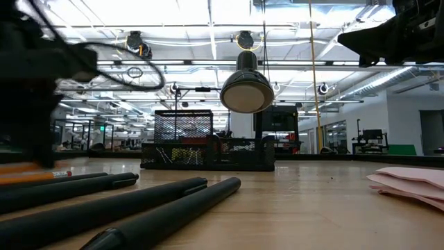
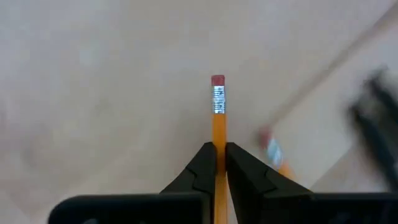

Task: Pick and place office supplies into organizer
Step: Put the left pencil into the desk organizer

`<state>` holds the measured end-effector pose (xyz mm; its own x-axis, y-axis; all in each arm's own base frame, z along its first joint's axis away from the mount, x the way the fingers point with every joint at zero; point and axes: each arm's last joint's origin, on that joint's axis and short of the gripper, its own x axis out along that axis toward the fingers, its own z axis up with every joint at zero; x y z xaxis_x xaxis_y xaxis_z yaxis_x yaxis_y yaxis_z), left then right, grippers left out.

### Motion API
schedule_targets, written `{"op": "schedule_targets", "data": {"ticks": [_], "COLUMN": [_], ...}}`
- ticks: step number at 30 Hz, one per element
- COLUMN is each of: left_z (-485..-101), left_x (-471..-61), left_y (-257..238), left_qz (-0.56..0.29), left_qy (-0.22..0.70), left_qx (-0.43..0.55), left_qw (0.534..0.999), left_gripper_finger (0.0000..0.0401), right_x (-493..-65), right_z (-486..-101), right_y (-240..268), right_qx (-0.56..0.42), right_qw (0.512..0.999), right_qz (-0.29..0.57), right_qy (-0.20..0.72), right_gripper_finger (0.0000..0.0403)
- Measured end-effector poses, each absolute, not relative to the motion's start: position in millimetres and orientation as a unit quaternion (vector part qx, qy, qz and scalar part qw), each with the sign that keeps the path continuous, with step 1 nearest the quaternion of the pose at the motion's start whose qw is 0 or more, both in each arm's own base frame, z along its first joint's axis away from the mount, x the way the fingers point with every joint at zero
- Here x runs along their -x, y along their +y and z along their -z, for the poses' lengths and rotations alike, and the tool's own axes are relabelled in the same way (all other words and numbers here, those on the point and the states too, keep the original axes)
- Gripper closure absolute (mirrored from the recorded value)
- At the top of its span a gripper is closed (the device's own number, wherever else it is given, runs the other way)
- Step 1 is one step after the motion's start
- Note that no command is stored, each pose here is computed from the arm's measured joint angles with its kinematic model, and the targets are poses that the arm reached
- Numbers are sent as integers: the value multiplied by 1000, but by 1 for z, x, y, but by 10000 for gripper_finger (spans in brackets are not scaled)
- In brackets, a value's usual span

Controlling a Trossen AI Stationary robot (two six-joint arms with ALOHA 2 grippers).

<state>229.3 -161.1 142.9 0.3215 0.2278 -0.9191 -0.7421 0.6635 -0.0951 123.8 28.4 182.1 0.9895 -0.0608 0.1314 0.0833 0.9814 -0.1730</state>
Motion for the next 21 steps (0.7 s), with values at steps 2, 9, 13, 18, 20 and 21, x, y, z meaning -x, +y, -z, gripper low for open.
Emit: {"op": "schedule_targets", "data": {"ticks": [2, 9, 13, 18, 20, 21], "left_z": [-154, -200, -232, -260, -269, -274], "left_x": [-229, -221, -216, -216, -221, -224], "left_y": [-160, -144, -135, -125, -120, -117], "left_qz": [-310, -313, -323, -348, -354, -356], "left_qy": [466, 328, 215, 137, 129, 125], "left_qx": [257, 181, 102, 4, -24, -32], "left_qw": [788, 873, 916, 927, 926, 926], "left_gripper_finger": [371, 391, 393, 376, 377, 380], "right_x": [-124, -124, -124, -124, -124, -124], "right_z": [-182, -182, -182, -182, -182, -182], "right_y": [28, 28, 28, 28, 28, 28], "right_qx": [90, 90, 91, 97, 100, 101], "right_qw": [993, 993, 993, 993, 992, 992], "right_qz": [36, 36, 36, 37, 37, 37], "right_qy": [-63, -61, -61, -61, -61, -61], "right_gripper_finger": [399, 399, 399, 399, 399, 399]}}
